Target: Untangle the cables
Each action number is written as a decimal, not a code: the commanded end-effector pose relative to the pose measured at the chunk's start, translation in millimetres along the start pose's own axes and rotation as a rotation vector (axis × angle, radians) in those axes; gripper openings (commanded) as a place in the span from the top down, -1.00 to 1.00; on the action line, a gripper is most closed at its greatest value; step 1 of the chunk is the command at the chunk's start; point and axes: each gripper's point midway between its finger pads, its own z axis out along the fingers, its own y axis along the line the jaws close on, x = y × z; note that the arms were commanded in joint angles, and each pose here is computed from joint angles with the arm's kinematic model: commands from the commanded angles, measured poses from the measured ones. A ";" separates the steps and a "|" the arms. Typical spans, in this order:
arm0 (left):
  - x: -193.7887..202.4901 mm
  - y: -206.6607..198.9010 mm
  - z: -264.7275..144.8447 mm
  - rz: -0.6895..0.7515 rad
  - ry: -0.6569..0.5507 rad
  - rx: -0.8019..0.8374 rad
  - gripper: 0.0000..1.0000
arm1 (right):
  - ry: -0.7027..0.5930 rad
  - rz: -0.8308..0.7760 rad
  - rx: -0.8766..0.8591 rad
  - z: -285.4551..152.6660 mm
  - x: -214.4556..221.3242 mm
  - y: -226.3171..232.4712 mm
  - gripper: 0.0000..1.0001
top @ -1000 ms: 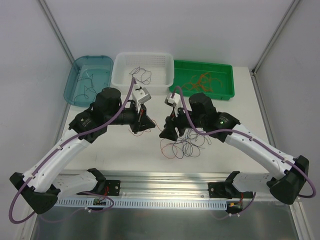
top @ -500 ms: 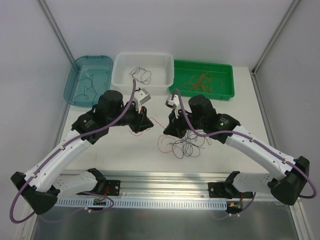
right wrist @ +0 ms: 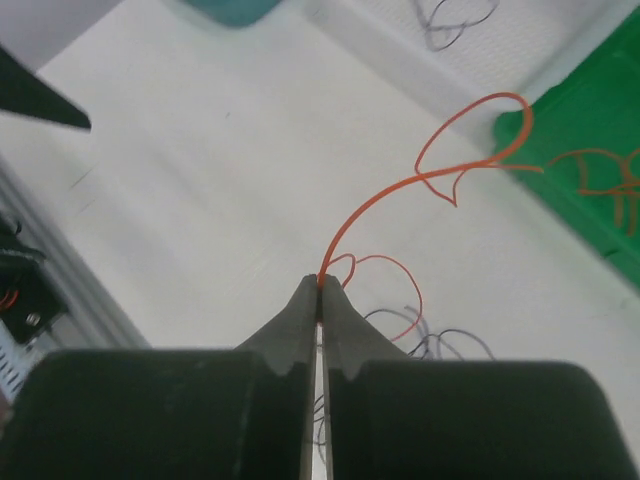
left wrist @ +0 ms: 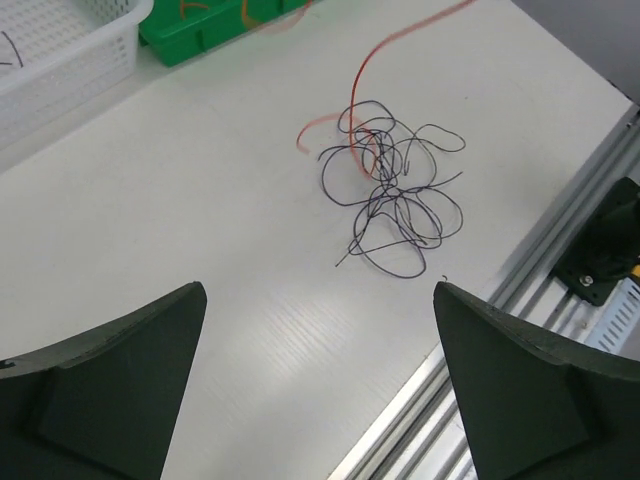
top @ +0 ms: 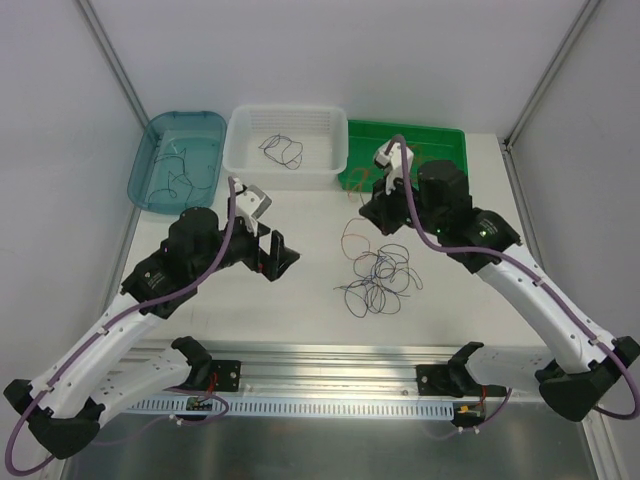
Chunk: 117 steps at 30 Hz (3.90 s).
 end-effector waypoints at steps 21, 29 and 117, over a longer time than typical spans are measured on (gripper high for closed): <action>127.2 98.5 29.1 0.092 0.283 -0.441 -0.98 | -0.405 0.206 0.738 17.4 -130.3 -262.3 0.99; 133.4 100.0 31.8 0.093 0.308 -0.444 -0.98 | -0.403 0.303 0.708 101.3 -103.2 -316.2 0.99; 165.6 -31.3 67.0 -0.409 0.425 -0.057 -0.98 | 0.592 0.640 0.624 -4.8 283.9 -132.2 0.75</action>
